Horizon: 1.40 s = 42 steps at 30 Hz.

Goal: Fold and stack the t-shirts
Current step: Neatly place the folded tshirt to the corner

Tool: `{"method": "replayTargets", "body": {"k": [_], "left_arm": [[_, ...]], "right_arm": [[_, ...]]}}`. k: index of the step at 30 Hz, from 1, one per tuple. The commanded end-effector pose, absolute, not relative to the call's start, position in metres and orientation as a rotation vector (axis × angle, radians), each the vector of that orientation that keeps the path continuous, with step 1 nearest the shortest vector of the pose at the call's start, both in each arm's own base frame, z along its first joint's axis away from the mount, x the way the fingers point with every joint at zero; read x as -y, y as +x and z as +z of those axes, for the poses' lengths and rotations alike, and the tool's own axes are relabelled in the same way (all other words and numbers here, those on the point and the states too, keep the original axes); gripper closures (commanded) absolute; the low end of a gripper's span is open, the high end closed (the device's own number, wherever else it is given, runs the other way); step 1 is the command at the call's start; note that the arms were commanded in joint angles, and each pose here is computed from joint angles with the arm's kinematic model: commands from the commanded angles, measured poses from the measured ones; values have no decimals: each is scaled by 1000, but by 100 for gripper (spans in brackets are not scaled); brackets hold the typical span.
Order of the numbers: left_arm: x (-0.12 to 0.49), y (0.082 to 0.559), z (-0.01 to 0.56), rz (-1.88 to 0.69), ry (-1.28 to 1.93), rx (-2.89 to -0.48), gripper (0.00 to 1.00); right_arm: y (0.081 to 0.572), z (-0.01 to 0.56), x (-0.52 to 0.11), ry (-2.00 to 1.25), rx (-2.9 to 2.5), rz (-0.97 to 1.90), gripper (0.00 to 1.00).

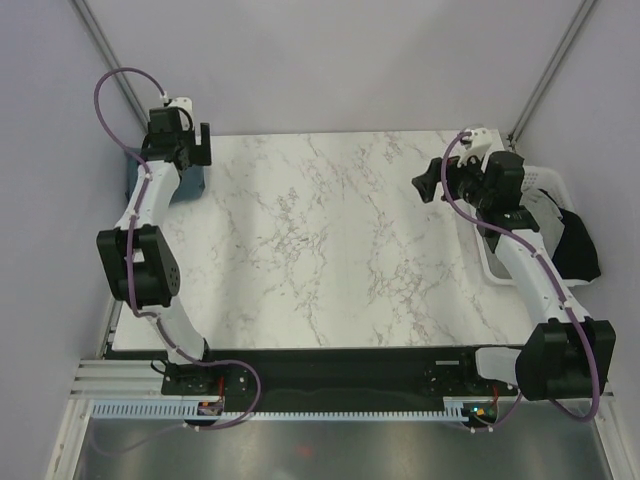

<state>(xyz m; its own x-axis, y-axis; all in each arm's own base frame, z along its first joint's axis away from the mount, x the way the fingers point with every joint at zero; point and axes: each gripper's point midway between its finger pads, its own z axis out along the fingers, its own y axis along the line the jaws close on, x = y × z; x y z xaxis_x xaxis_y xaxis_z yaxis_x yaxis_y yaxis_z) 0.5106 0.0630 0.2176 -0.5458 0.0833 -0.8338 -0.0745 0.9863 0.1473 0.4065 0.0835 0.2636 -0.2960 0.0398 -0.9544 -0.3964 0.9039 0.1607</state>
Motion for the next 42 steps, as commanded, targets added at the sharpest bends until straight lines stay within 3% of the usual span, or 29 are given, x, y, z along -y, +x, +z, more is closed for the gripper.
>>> {"method": "replayTargets", "body": {"k": [1, 9, 17, 30, 42], "left_arm": [[-117, 527, 228, 481, -141, -2100, 0], [-169, 567, 178, 621, -191, -2114, 0], [-220, 590, 149, 461, -322, -2135, 1], [-231, 625, 107, 411, -344, -2126, 5], [-234, 648, 119, 398, -347, -2038, 9]], "right_arm": [[393, 263, -87, -300, -1804, 458, 2], [382, 253, -92, -346, -1879, 517, 2], [374, 249, -72, -297, -1883, 484, 2], [371, 239, -50, -209, -1875, 511, 2], [369, 227, -42, -178, -1876, 534, 2]]}}
